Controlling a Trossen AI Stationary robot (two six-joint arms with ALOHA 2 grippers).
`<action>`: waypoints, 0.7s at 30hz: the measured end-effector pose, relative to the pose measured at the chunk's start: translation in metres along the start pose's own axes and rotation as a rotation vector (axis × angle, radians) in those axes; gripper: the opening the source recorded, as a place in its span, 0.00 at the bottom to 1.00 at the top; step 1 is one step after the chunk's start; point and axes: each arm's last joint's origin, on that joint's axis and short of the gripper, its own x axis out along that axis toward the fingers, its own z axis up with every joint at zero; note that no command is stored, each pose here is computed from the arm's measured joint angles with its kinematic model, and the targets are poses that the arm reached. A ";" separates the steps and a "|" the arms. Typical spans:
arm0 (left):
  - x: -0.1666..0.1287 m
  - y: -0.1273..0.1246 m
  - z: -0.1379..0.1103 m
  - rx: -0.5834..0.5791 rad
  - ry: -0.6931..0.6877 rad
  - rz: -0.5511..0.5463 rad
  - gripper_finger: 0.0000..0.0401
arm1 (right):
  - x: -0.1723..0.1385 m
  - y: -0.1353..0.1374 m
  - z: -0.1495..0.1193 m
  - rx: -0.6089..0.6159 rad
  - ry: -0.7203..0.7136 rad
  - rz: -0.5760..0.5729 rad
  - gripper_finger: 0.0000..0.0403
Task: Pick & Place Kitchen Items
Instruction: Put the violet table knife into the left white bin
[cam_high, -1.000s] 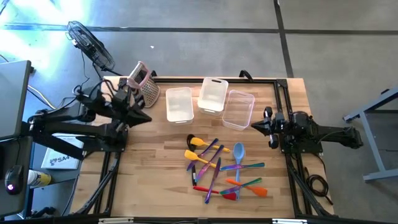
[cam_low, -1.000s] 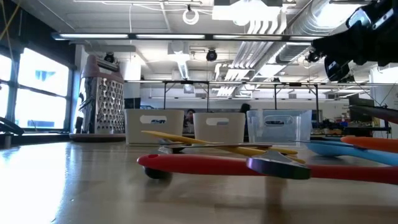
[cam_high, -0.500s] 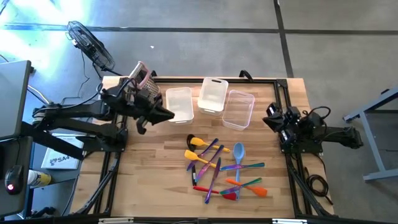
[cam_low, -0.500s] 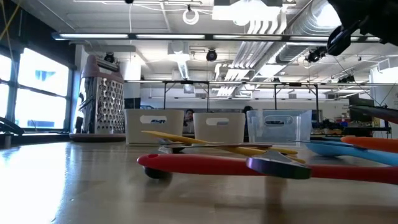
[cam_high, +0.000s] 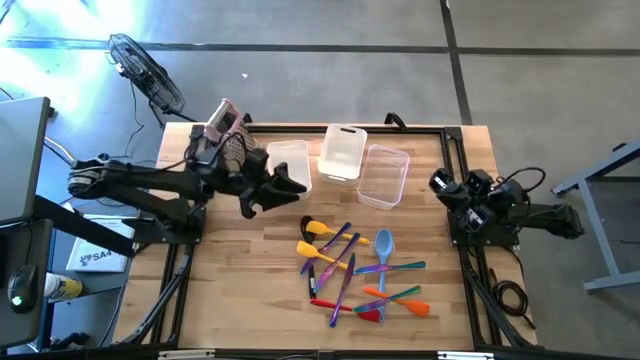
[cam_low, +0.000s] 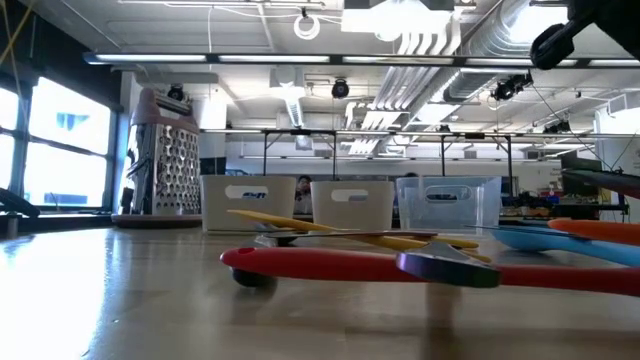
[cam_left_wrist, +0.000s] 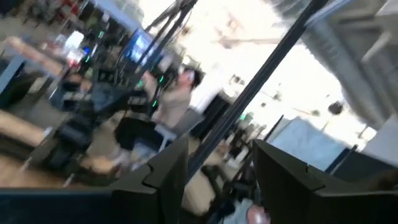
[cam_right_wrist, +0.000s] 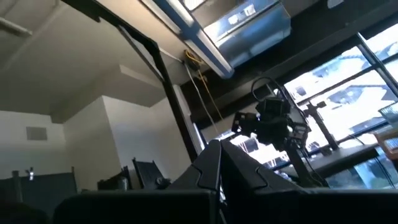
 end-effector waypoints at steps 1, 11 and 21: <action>0.002 -0.002 -0.001 0.002 -0.015 -0.018 0.44 | 0.001 0.001 0.002 -0.001 0.004 0.007 0.01; 0.017 -0.030 -0.003 0.062 -0.035 -0.022 0.45 | 0.026 0.038 0.057 -0.013 0.010 0.137 0.16; 0.032 -0.069 -0.013 0.078 0.065 0.208 0.45 | 0.058 0.055 0.087 -0.031 0.137 0.204 0.46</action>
